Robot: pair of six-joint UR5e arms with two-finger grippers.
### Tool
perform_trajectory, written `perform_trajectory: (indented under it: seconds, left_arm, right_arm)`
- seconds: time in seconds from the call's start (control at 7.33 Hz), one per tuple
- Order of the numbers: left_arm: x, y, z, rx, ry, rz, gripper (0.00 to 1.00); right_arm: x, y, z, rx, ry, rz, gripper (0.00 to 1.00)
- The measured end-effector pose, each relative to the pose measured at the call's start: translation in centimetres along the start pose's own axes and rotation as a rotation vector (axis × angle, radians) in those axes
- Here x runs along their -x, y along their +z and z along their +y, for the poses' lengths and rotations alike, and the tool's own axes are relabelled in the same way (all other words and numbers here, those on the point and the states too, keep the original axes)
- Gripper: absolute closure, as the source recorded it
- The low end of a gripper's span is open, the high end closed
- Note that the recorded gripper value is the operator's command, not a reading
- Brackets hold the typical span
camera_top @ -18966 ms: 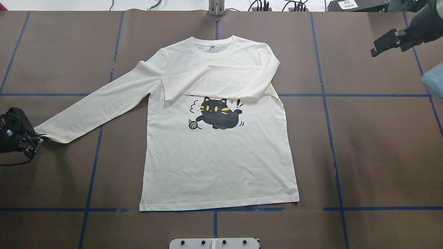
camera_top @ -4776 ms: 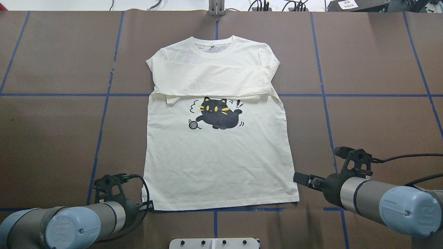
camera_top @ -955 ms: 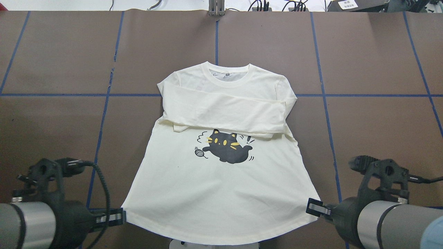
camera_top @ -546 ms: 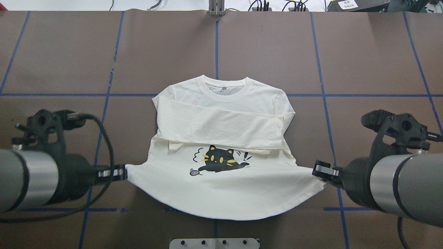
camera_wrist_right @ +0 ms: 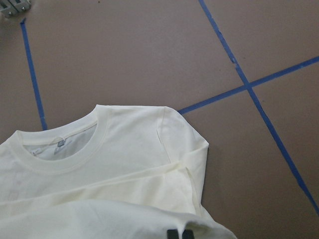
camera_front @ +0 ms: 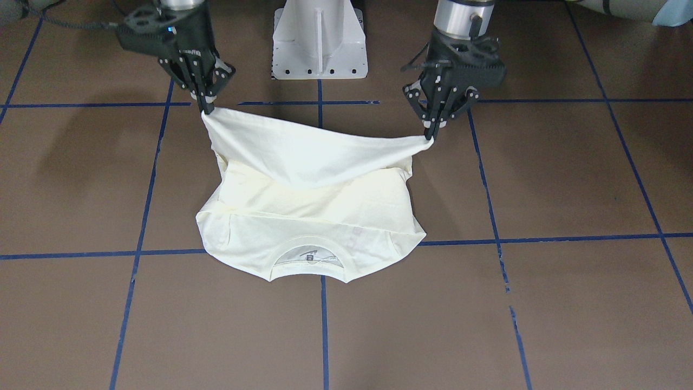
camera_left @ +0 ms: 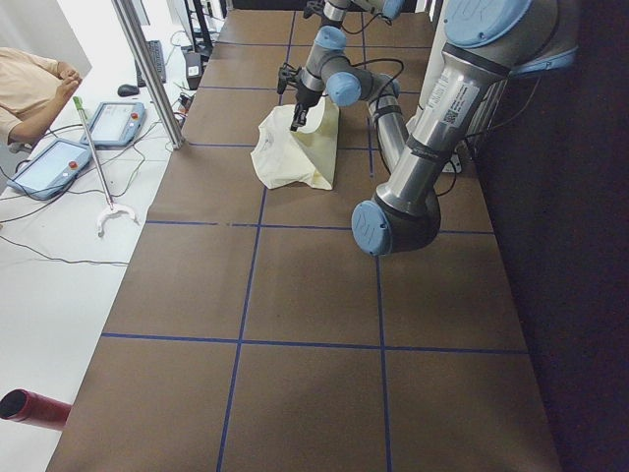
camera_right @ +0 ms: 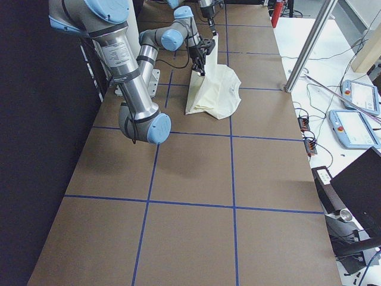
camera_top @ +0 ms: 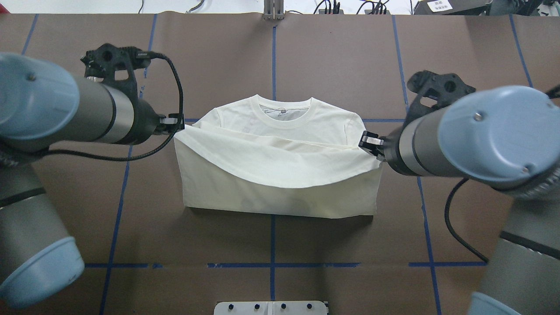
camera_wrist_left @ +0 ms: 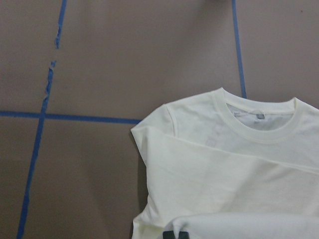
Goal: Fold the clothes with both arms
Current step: 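Lift the hem with both grippers and fold it toward the collar, then release the hem at the collar and move the left gripper to the shirt's side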
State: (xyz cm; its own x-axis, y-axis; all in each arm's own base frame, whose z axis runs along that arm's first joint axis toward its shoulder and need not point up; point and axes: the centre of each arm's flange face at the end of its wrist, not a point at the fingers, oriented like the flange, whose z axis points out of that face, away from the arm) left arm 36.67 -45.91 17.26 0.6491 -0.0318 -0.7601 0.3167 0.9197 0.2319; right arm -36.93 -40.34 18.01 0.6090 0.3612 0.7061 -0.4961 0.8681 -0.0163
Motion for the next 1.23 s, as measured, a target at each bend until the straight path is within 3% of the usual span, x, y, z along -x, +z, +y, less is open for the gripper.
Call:
perform_trajectory:
  seconds: [0.27,0.55,0.82,1.09,1.23]
  left_arm:
    - [0.1,8.9,-3.0,-0.023,0.007,0.001,1.0]
    - [1.7,15.1,-3.5,-0.021,0.008,-0.013,1.0]
    - [2.3,17.9,-2.6,-0.005,0.014,-0.024,1.0]
    - [2.1,18.7,-1.4,0.01,0.023,-0.024,1.0]
    - [2.1,18.8,-1.2,0.012,0.025,-0.023,0.67]
  right_arm:
    - [1.5,8.6,-3.7,-0.032,-0.006,-0.006,1.0]
    - [1.0,14.7,-5.4,-0.042,-0.029,0.022,1.0]
    - [0.1,17.7,-5.9,-0.039,-0.046,0.065,1.0]
    - [-0.6,18.3,-6.5,-0.042,-0.064,0.08,1.0]
    - [-0.9,18.4,-6.9,-0.045,-0.071,0.085,0.38]
